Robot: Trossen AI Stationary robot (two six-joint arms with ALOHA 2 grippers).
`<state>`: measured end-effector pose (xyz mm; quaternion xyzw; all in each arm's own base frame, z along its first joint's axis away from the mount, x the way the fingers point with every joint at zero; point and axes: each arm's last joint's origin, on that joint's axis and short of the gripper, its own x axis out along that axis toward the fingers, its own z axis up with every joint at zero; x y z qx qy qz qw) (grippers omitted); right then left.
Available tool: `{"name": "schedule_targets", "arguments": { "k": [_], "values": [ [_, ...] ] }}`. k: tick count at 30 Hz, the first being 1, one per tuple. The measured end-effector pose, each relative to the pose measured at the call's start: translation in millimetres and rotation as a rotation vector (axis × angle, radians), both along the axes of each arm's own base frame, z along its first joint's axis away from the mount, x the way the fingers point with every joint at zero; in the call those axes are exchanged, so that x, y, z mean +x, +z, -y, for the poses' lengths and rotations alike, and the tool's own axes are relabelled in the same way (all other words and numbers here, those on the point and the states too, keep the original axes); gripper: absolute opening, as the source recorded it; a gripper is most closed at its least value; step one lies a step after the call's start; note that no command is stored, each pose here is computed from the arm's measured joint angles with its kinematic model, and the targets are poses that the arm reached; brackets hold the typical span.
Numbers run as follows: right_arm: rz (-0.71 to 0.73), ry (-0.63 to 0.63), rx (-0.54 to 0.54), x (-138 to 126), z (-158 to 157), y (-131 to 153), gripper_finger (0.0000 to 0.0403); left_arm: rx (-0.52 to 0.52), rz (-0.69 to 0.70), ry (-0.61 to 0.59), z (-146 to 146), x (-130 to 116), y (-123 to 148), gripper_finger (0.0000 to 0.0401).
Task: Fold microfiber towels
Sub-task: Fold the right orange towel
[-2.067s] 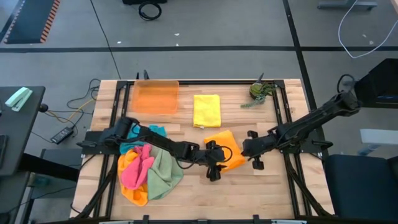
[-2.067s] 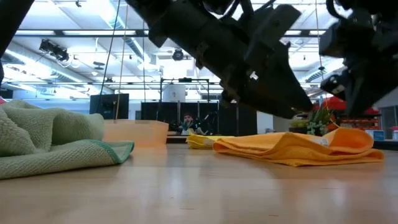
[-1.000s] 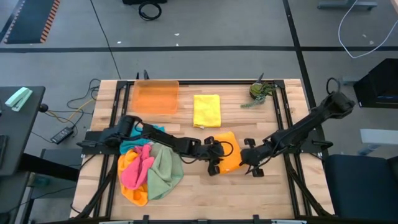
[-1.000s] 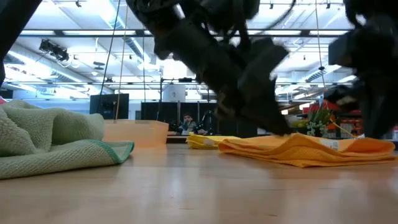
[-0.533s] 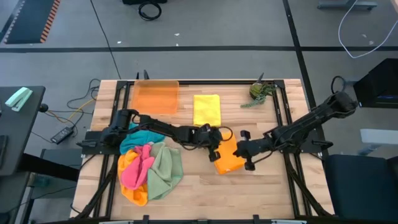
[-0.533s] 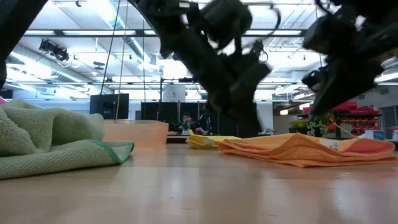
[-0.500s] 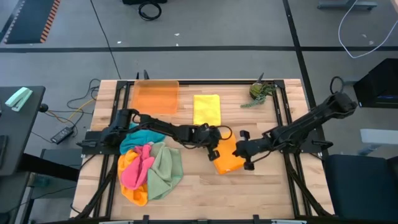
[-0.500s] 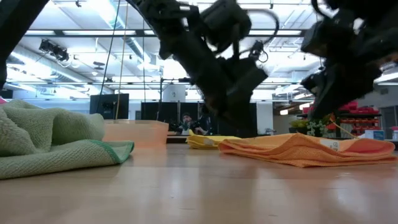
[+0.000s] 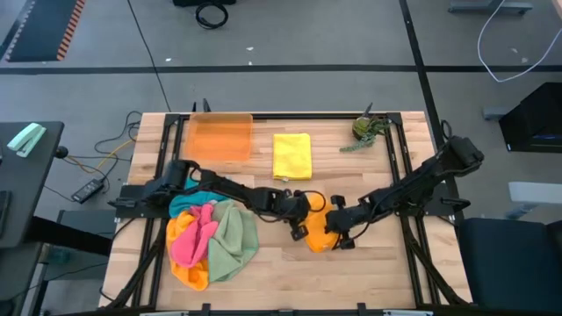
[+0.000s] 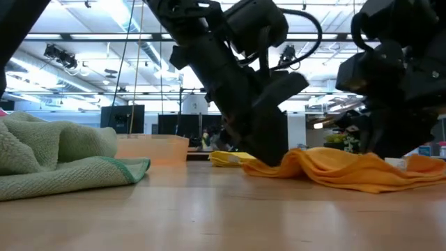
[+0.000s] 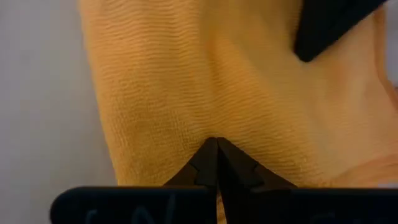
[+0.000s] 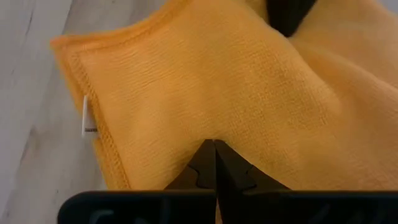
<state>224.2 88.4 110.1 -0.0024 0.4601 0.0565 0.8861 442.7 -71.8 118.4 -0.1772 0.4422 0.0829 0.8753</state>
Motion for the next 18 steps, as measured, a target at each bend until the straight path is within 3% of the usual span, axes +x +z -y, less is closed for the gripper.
{"name": "schedule_targets", "arguments": {
  "k": [5,14,18],
  "values": [
    [-0.027,0.051,0.042,-10.0,-6.5,7.4,0.0001,-0.058,0.034,-0.014,26.3,-1.5,-0.9,0.0011],
    [-0.007,0.142,0.144,-40.1,-16.9,46.3,0.0001,-0.187,0.274,-0.122,68.7,5.0,15.5,0.0023],
    [0.068,0.137,0.208,-46.3,-26.8,59.0,0.0001,-0.076,0.361,-0.223,71.5,8.1,31.7,0.0030]
  ]
}}
